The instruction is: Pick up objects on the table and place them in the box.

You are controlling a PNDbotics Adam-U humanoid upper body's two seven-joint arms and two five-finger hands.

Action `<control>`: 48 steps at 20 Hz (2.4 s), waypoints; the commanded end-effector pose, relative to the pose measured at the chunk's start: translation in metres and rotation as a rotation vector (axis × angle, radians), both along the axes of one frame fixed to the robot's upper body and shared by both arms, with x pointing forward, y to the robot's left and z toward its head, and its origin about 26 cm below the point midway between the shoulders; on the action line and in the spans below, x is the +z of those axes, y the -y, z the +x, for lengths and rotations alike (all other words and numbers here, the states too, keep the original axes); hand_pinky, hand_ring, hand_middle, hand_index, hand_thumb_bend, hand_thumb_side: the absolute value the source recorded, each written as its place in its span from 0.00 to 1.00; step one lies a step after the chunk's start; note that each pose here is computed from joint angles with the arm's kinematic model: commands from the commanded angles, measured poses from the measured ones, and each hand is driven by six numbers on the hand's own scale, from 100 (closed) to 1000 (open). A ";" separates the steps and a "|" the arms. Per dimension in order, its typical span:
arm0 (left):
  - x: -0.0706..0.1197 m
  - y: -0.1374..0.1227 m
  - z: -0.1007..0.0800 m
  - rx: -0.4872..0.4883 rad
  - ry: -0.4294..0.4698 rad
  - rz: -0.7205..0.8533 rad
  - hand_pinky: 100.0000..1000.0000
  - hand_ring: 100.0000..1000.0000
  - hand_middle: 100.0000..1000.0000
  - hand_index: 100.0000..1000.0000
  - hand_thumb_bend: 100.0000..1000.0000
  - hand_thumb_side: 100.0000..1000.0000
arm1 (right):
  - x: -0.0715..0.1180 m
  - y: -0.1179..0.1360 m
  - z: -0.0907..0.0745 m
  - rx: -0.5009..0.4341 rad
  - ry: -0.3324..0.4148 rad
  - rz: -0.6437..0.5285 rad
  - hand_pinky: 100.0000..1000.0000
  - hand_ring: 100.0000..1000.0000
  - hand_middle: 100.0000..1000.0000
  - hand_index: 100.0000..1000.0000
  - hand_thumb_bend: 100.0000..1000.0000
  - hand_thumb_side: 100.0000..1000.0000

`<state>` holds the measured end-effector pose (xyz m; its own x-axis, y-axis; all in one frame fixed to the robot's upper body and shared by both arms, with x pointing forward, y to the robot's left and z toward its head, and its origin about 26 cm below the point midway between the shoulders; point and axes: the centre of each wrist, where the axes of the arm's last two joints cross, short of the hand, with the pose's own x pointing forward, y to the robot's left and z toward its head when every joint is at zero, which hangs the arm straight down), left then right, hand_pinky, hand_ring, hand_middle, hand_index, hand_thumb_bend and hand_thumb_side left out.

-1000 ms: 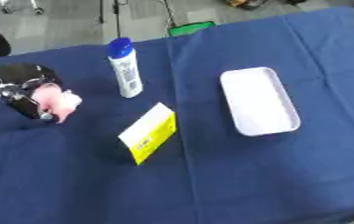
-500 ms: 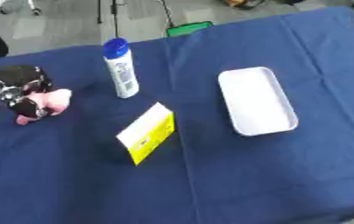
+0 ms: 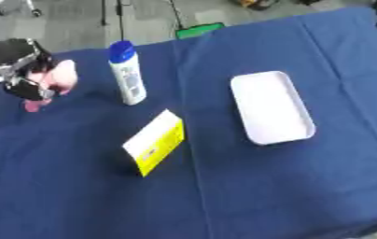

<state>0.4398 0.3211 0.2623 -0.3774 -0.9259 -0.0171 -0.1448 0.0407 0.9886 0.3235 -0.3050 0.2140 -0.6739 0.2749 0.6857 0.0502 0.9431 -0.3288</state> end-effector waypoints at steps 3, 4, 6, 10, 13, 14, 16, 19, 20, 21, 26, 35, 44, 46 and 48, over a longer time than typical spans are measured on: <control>0.050 0.050 -0.014 -0.239 0.154 -0.207 0.45 0.23 0.21 0.29 0.04 0.10 | 0.007 0.003 -0.001 0.001 0.017 -0.013 0.82 0.80 0.84 0.82 0.37 0.41; 0.052 0.061 -0.015 -0.279 0.165 -0.232 0.45 0.23 0.21 0.29 0.06 0.10 | 0.007 0.002 0.000 0.002 0.016 -0.013 0.82 0.80 0.84 0.82 0.37 0.41; 0.058 0.093 -0.015 -0.365 0.193 -0.266 0.45 0.25 0.23 0.31 0.09 0.13 | 0.008 0.001 0.000 0.011 0.020 -0.012 0.82 0.80 0.84 0.82 0.37 0.41; 0.052 0.134 -0.007 -0.422 0.195 -0.270 0.49 0.33 0.31 0.39 0.12 0.20 | 0.010 -0.003 0.001 0.027 0.027 -0.010 0.82 0.80 0.84 0.82 0.37 0.41; 0.030 0.172 0.007 -0.413 0.129 -0.168 0.54 0.41 0.39 0.47 0.14 0.23 | 0.013 -0.007 0.002 0.046 0.036 -0.012 0.82 0.81 0.84 0.82 0.37 0.41; 0.023 0.180 0.010 -0.406 0.119 -0.138 0.55 0.42 0.39 0.47 0.15 0.24 | 0.014 -0.008 0.002 0.050 0.040 -0.011 0.82 0.81 0.84 0.82 0.37 0.41; 0.011 0.193 0.014 -0.390 0.116 -0.100 0.56 0.44 0.40 0.49 0.15 0.23 | 0.015 -0.009 0.003 0.048 0.045 -0.001 0.82 0.82 0.86 0.82 0.38 0.41; -0.005 0.205 0.018 -0.362 0.120 -0.061 0.57 0.47 0.43 0.52 0.16 0.24 | 0.017 -0.010 0.004 0.023 0.059 0.027 0.83 0.84 0.87 0.82 0.39 0.41; -0.008 0.207 0.018 -0.358 0.123 -0.054 0.57 0.47 0.43 0.52 0.16 0.24 | 0.018 -0.011 0.004 0.019 0.061 0.030 0.83 0.84 0.87 0.82 0.39 0.41; -0.014 0.210 0.019 -0.357 0.116 -0.049 0.58 0.49 0.44 0.53 0.16 0.27 | 0.020 -0.010 0.004 -0.003 0.073 0.043 0.85 0.87 0.90 0.82 0.40 0.40; -0.031 0.224 0.019 -0.355 0.123 -0.020 0.60 0.51 0.46 0.56 0.19 0.29 | 0.023 -0.013 0.003 -0.058 0.106 0.070 0.87 0.88 0.89 0.82 0.40 0.40; -0.051 0.237 0.016 -0.342 0.184 0.205 0.67 0.59 0.57 0.68 0.41 0.46 | 0.027 -0.018 0.001 -0.055 0.140 0.050 0.85 0.85 0.86 0.82 0.38 0.40; -0.063 0.241 0.015 -0.333 0.300 0.469 0.80 0.77 0.81 0.86 0.73 0.77 | 0.027 -0.019 0.000 -0.037 0.139 0.045 0.84 0.84 0.85 0.82 0.38 0.40; -0.065 0.240 0.015 -0.331 0.318 0.469 0.83 0.81 0.84 0.87 0.73 0.81 | 0.027 -0.019 0.000 -0.037 0.138 0.045 0.84 0.84 0.85 0.82 0.38 0.40; -0.064 0.238 0.016 -0.323 0.344 0.440 0.90 0.87 0.88 0.89 0.68 0.90 | 0.026 -0.018 0.000 -0.041 0.135 0.046 0.84 0.84 0.84 0.82 0.38 0.40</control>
<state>0.4553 0.0832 0.1867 -0.5608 -0.6387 -0.5269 -0.4665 -0.2820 0.8384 0.3275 -0.2873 0.2302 -0.7276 0.2686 0.6313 0.1253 0.9567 -0.2627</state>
